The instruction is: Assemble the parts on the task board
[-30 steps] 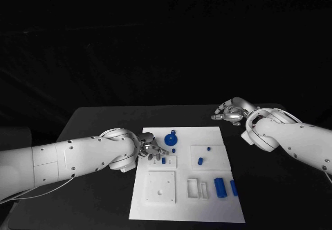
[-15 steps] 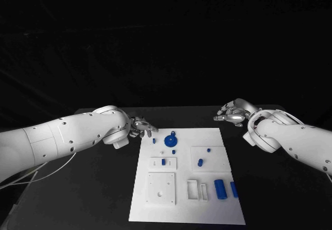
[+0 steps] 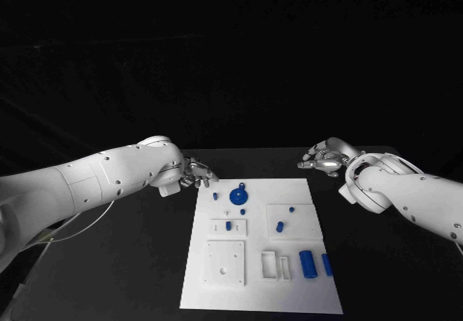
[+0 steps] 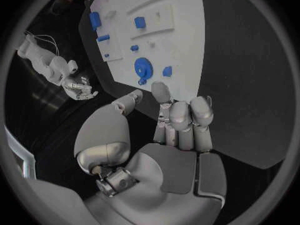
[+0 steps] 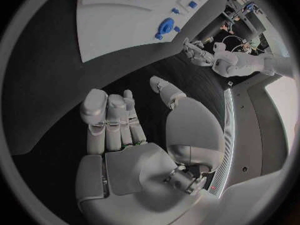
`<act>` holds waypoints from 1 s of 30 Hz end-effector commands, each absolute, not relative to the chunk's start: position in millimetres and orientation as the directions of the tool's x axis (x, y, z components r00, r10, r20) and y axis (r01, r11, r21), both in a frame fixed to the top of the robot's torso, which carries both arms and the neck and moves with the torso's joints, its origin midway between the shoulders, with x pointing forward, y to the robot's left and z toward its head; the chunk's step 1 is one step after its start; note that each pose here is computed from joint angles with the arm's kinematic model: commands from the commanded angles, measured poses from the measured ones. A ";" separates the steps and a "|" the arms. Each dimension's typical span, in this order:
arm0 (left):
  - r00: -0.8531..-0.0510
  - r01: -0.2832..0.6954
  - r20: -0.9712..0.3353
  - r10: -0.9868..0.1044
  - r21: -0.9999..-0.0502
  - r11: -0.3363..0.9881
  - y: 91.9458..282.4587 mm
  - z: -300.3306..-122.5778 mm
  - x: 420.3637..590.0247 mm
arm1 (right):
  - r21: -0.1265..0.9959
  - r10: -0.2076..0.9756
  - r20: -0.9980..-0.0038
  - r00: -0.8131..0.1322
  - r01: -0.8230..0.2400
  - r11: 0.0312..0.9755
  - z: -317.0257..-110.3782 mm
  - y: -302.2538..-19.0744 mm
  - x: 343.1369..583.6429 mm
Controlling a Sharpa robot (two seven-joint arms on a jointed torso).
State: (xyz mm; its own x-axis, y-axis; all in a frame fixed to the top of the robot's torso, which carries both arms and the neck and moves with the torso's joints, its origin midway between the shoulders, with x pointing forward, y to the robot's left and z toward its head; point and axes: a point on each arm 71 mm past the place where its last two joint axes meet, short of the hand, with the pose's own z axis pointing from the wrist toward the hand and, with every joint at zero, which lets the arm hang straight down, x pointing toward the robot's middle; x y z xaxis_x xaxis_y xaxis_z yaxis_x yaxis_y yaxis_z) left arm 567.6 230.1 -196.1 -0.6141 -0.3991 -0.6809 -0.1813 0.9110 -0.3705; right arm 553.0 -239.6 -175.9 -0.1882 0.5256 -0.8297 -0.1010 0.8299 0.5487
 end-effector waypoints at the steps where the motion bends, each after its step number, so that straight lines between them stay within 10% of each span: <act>1: -0.672 -0.155 -0.665 -0.325 -0.303 0.940 225.1 -200.2 570.2 | 0.551 0.525 -0.828 -0.194 -0.115 0.827 -175.4 -236.9 552.2; 30: -0.704 -0.181 -0.636 -0.317 -0.270 0.946 218.6 -224.7 579.8 | 0.563 0.536 -0.822 -0.191 -0.133 0.816 -171.5 -232.3 550.7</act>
